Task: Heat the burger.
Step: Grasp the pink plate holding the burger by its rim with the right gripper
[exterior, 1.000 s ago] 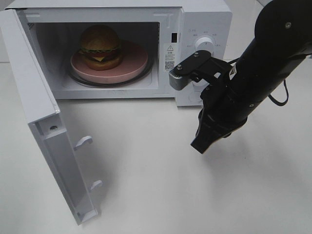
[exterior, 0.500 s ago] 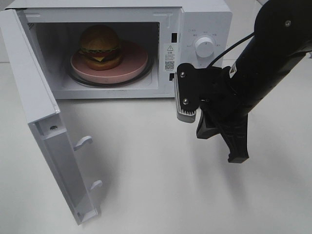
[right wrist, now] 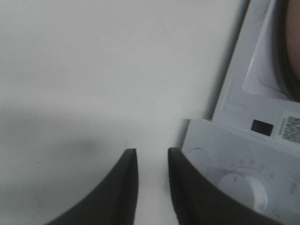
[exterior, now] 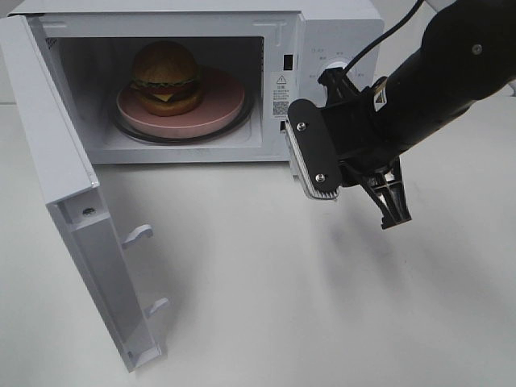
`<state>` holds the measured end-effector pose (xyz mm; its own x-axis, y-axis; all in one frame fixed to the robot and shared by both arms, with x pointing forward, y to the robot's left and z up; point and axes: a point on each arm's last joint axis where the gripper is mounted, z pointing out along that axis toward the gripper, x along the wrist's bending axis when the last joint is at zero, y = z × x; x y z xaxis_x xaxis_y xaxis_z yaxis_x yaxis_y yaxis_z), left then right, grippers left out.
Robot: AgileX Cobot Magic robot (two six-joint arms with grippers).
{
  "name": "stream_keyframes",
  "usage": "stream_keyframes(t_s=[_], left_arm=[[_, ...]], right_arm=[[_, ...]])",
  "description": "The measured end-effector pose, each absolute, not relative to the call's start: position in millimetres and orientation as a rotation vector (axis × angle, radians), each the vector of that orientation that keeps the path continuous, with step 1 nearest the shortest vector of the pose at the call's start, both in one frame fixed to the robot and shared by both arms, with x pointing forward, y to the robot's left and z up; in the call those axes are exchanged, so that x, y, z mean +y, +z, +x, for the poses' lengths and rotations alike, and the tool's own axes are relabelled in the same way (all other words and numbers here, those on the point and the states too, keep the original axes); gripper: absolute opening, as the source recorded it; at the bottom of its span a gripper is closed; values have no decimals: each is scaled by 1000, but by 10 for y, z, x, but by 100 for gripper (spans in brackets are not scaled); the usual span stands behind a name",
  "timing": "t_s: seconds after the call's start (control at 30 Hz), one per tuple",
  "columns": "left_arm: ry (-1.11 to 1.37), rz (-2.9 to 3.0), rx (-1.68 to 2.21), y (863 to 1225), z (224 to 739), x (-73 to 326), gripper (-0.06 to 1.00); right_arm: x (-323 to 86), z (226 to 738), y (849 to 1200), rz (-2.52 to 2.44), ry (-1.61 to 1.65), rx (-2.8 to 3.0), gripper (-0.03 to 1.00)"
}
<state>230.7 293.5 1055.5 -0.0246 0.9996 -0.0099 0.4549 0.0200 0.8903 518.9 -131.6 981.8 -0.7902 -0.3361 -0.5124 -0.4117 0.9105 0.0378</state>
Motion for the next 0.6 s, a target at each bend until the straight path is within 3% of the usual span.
stream_keyframes(t_s=[0.07, 0.17, 0.2, 0.27, 0.33, 0.6], left_arm=[[952, 1525, 1573, 10555, 2307, 2935, 98], [952, 1525, 1573, 10555, 2307, 2935, 98], [952, 1525, 1573, 10555, 2307, 2935, 98], [952, 1525, 1573, 10555, 2307, 2935, 98], [952, 1525, 1573, 10555, 2307, 2935, 98], [952, 1525, 1573, 10555, 2307, 2935, 98]], right_arm=[[-1301, 5215, 9837, -539, 211, 2520, 44], [-1296, 5224, 9844, -537, 216, 2508, 49], [-1285, 5234, 9854, -530, 226, 2490, 61], [-1275, 5236, 9858, -524, 233, 2484, 67], [-1189, 5222, 9883, -477, 283, 2452, 83], [-1106, 5229, 9927, -436, 330, 2387, 88]])
